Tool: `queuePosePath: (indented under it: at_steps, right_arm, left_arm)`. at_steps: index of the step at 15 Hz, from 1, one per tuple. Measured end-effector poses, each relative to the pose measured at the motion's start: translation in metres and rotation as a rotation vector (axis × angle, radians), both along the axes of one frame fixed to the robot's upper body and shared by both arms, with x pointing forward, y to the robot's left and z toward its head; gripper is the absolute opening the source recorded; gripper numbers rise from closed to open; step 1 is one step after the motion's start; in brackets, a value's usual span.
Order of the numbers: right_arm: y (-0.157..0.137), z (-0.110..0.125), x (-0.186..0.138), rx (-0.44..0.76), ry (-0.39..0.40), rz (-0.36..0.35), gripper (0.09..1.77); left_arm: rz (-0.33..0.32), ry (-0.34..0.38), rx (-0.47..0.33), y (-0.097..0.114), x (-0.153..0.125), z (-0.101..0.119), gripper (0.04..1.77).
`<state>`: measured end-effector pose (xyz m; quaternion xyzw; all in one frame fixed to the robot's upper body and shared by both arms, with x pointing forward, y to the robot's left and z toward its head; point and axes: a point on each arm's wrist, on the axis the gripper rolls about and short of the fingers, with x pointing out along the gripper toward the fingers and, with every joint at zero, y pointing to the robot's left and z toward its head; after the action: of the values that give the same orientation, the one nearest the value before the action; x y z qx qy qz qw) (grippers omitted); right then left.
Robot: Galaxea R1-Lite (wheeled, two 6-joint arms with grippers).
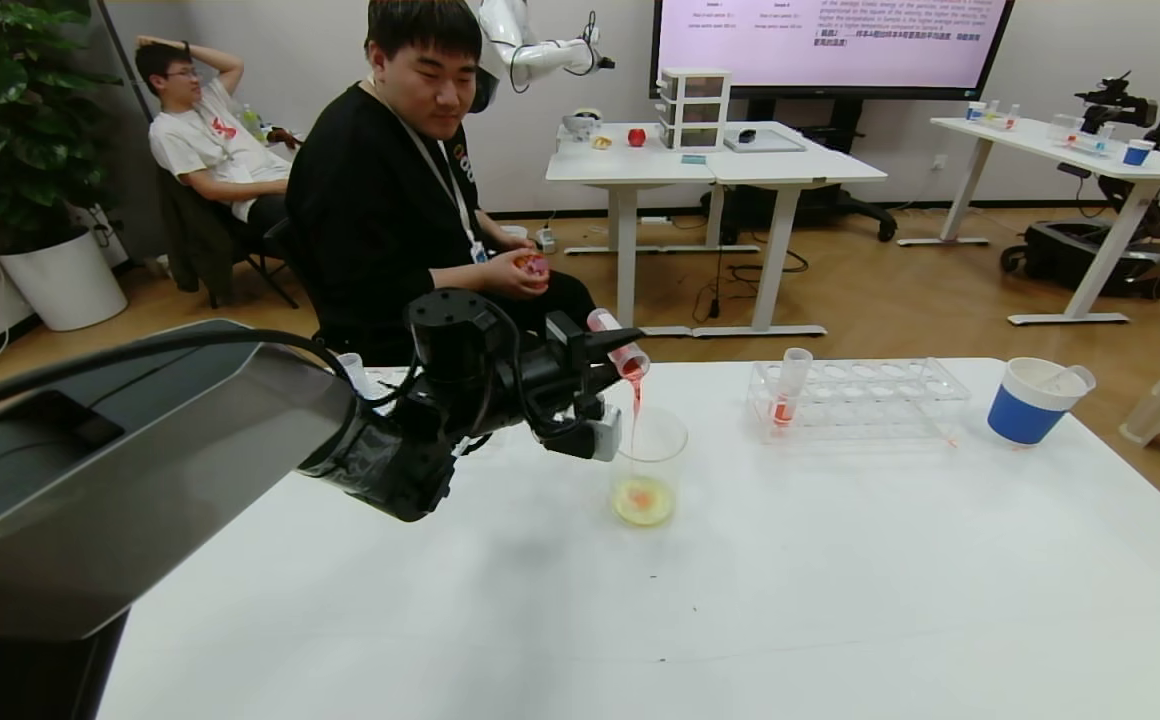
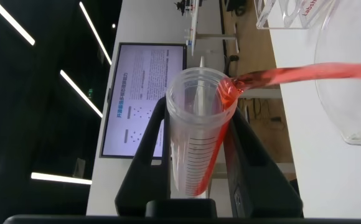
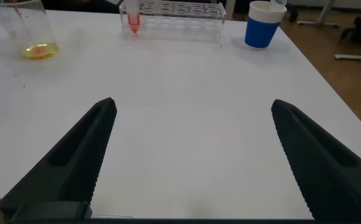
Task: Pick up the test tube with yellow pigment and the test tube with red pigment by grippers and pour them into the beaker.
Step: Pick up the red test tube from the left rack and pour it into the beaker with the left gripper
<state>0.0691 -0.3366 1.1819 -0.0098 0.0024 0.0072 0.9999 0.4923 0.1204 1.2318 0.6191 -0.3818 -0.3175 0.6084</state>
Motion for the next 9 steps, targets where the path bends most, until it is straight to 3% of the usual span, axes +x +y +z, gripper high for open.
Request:
queuePosePath:
  at_steps: [9]
  right_arm:
    - [0.0,0.0,0.0,0.0,0.0,0.0,1.74]
  left_arm:
    - [0.006,-0.124,0.084,-0.0021,0.0006,-0.0041,0.51]
